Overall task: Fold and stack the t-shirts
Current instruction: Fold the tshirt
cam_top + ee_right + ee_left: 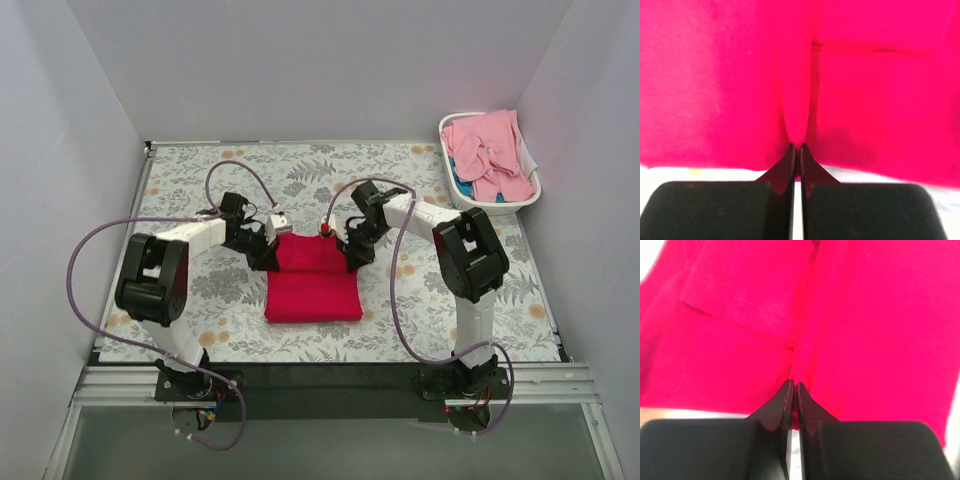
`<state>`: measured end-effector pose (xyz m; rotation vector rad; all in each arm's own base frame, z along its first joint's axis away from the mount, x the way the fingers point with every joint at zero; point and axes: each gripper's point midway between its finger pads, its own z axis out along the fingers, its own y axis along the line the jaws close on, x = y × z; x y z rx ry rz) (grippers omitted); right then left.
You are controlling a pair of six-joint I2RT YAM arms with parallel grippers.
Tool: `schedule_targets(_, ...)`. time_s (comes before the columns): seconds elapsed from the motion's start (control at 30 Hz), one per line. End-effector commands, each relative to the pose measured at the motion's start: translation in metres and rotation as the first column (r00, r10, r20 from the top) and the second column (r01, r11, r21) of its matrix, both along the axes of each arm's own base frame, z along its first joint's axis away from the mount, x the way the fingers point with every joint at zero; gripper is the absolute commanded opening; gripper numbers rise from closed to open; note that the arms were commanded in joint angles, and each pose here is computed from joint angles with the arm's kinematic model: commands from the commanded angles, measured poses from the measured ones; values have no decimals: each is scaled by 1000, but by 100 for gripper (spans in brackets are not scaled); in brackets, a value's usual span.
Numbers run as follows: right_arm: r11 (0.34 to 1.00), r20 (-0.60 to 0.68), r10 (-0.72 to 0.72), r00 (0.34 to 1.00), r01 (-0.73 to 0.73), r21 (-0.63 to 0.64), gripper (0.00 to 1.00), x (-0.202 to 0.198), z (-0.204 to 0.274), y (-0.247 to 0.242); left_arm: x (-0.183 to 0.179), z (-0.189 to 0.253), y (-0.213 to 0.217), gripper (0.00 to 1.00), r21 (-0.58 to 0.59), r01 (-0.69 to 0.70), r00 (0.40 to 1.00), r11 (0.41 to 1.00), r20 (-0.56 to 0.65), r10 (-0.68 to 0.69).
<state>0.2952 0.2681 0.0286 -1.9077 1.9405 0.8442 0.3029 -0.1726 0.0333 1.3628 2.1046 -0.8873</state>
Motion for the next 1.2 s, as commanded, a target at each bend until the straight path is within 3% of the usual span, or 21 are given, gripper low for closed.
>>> schedule_targets(0.0, 999, -136, -36, 990, 38, 11, 1, -59, 18, -2, -59, 16, -1, 0, -15, 40, 998, 999, -40, -41)
schedule_targets(0.1, 996, -239, -79, 968, 87, 26, 1, -98, 26, -7, -97, 19, 0, 1, -13, 76, 996, 997, -42, -77)
schedule_targets(0.2, 988, -292, -140, 946, 151, 17, 24, -112, 37, -10, -114, 29, -2, 7, -25, 101, 995, 995, -15, -102)
schedule_targets(0.23, 986, -297, -153, 943, 167, 22, 41, -112, 41, -10, -117, 34, -3, 13, -31, 99, 995, 995, -2, -100)
schedule_targets(0.27, 982, -291, -166, 942, 186, 42, 49, -106, 50, -8, -117, 38, -4, 27, -40, 97, 995, 994, 4, -97)
schedule_targets(0.33, 971, -301, -200, 932, 230, 68, 56, -97, 67, -2, -114, 52, -9, 41, -63, 102, 994, 993, 42, -99)
schedule_targets(0.4, 958, -296, -219, 930, 263, 117, 56, -75, 89, 12, -108, 62, -15, 47, -78, 106, 992, 991, 75, -100)
schedule_targets(0.5, 942, -344, -223, 912, 293, 165, 42, -55, 108, 34, -98, 78, -31, 45, -99, 131, 985, 986, 130, -118)
schedule_targets(0.57, 930, -395, -238, 887, 325, 169, 35, -47, 111, 46, -95, 80, -43, 44, -105, 152, 981, 983, 139, -137)
schedule_targets(0.73, 925, -548, -225, 805, 353, 139, 27, -40, 93, 71, -76, 73, -65, 44, -96, 168, 965, 981, 218, -144)
schedule_targets(1.17, 930, -672, -266, 692, 369, 11, 23, -49, 26, 90, -87, 35, -90, 45, -40, 278, 932, 960, 253, -259)
